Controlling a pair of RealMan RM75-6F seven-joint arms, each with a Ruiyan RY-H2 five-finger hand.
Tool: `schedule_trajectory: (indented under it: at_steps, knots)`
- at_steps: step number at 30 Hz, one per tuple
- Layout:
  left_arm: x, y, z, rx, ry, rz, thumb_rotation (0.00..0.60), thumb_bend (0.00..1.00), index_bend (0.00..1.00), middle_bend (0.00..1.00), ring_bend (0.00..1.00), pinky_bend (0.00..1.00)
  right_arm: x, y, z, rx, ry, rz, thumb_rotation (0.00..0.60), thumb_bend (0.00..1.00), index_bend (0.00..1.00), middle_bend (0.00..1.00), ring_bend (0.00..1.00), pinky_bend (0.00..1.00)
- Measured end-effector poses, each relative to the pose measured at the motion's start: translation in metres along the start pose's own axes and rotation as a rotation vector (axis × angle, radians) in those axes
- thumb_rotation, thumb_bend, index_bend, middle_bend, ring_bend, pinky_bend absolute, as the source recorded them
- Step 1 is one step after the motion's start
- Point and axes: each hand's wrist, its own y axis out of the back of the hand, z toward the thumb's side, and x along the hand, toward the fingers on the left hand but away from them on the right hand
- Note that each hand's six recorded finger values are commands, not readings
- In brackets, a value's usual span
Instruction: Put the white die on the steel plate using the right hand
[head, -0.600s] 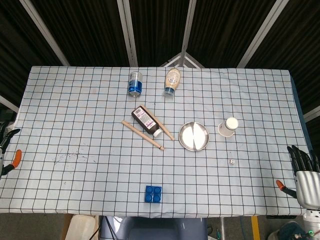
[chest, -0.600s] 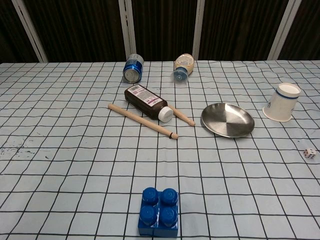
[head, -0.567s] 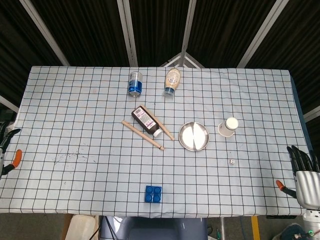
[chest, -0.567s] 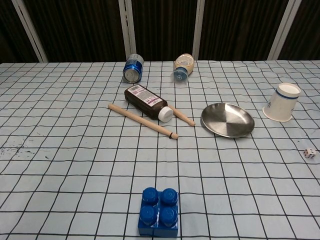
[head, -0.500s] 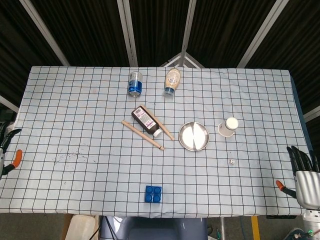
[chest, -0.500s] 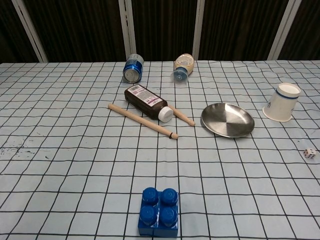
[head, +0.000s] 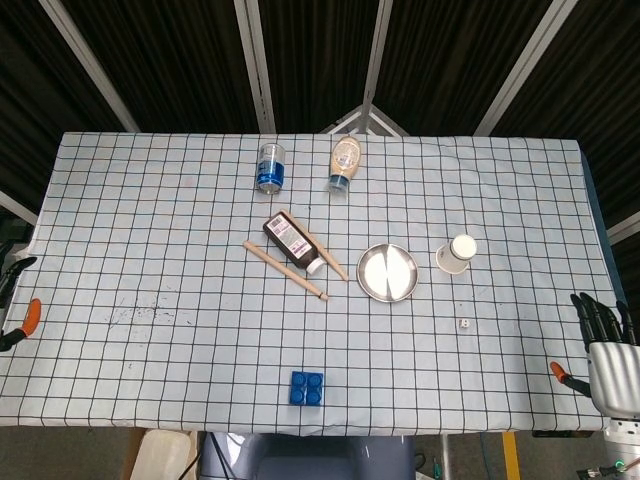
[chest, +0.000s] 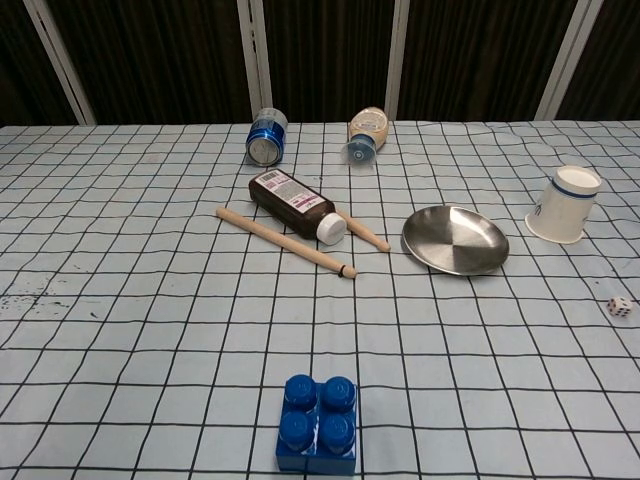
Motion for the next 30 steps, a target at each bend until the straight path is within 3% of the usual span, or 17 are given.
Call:
schedule_trajectory:
  at_steps: [8,14,24,30]
  knots:
    - [-0.004,0.003,0.002,-0.002,-0.004,0.005,0.600,0.64,0.18,0.00,0.00,0.12,0.001,-0.007,0.005,-0.018,0.014,0.031,0.600,0.00,0.11,0.13,0.14,0.00]
    - [-0.004,0.003,0.001,-0.004,0.007,-0.003,0.600,0.64,0.18,0.00,0.00,0.12,-0.007,-0.014,0.019,-0.083,0.049,0.043,0.600,0.00,0.19,0.13,0.16,0.00]
    - [-0.002,0.000,-0.001,0.002,0.013,-0.017,0.600,0.64,0.18,0.00,0.00,0.12,-0.042,-0.046,0.056,-0.117,0.122,0.203,0.600,0.01,0.28,0.13,0.16,0.00]
    - [-0.001,-0.002,-0.001,0.009,0.017,-0.022,0.600,0.64,0.18,0.00,0.00,0.12,-0.062,-0.064,0.079,-0.138,0.153,0.287,0.600,0.07,0.34,0.13,0.17,0.00]
